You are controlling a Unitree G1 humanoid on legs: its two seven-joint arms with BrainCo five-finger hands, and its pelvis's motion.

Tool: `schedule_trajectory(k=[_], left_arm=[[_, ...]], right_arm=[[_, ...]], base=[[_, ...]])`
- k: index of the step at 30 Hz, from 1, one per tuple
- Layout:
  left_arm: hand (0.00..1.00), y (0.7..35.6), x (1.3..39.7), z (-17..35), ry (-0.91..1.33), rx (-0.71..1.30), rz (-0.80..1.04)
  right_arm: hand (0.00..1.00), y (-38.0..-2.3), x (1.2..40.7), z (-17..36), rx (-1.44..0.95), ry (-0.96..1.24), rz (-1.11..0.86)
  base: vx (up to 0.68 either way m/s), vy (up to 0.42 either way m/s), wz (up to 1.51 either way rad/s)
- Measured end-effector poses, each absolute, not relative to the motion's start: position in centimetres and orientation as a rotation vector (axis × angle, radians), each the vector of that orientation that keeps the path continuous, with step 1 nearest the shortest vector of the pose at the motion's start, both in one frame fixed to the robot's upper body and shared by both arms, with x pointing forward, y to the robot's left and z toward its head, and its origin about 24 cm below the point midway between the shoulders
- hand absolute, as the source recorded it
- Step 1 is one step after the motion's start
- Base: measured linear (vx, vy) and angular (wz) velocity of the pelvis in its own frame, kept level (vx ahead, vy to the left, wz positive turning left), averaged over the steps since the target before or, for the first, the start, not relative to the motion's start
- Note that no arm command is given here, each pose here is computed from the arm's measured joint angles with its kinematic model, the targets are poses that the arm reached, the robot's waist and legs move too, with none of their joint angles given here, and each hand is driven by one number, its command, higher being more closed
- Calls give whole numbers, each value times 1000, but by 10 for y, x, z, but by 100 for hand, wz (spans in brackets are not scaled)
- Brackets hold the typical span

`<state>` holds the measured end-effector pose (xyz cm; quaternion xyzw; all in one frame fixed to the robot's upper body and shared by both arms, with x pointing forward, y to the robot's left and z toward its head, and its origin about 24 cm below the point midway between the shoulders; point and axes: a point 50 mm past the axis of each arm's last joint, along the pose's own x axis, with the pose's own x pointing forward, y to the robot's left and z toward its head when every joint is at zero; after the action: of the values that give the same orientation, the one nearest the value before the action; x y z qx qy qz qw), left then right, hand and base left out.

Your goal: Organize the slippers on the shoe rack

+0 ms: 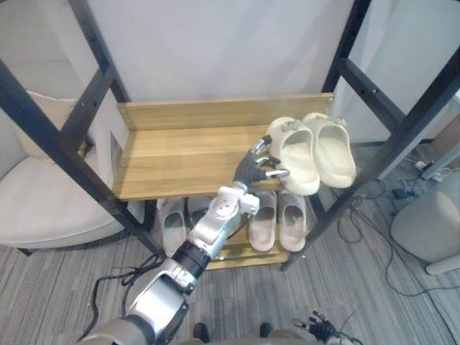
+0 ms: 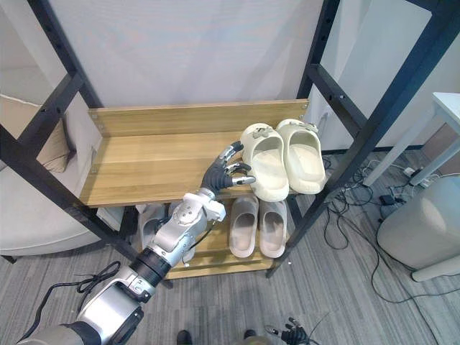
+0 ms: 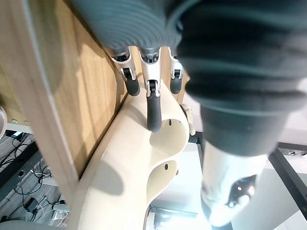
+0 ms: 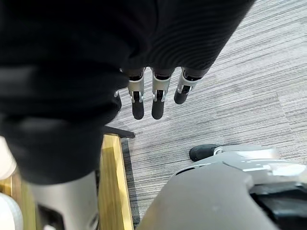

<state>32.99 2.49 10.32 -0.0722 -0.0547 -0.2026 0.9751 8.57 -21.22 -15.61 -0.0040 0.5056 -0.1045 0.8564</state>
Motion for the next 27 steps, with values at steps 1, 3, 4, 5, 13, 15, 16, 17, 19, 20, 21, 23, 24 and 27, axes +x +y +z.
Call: schedule_trajectory(k=[1, 3, 4, 5, 13, 15, 16, 17, 19, 20, 21, 23, 24, 27], left_arm=[[0, 28, 331, 103, -109, -150, -397], [0, 33, 334, 104, -109, -155, -375], [0, 39, 336, 105, -110, -159, -355], [0, 43, 338, 105, -112, -158, -343], [0, 94, 351, 109, -132, -111, -197], [0, 101, 352, 109, -135, -113, -173], [0, 102, 351, 109, -137, -118, -169], [0, 103, 348, 108, -141, -127, -166], [0, 103, 344, 108, -150, -136, -170], [0, 105, 339, 108, -162, -143, -173], [0, 106, 334, 110, -178, -156, -180], [0, 107, 326, 113, -202, -172, -207], [0, 103, 318, 117, -225, -195, -251], [0, 96, 295, 121, -257, -275, -344]], right_arm=[[0, -212, 86, -156, -8, 1061, -219], [0, -211, 86, -156, -6, 1060, -219], [0, -211, 86, -156, -6, 1060, -218], [0, -211, 86, -156, -6, 1060, -218], [0, -210, 88, -156, -9, 1058, -208], [0, -210, 87, -156, -11, 1061, -203], [0, -210, 87, -156, -11, 1061, -202], [0, -209, 87, -156, -12, 1062, -200], [0, -209, 87, -156, -15, 1062, -192], [0, -208, 87, -156, -15, 1063, -190], [0, -208, 87, -157, -15, 1063, -187], [0, -207, 87, -157, -24, 1064, -175], [0, -207, 87, -157, -27, 1065, -169], [0, -204, 91, -157, -34, 1061, -146]], base=[[0, 0, 0], [0, 0, 0], [0, 0, 0], [-13, -6, 4], [-5, -4, 10], [-1, -1, 12], [2, -4, 15], [4, -3, 17], [3, -1, 15], [0, 2, 8], [0, 1, 6], [-1, 2, 5], [-4, 2, 8], [-10, 1, 7]])
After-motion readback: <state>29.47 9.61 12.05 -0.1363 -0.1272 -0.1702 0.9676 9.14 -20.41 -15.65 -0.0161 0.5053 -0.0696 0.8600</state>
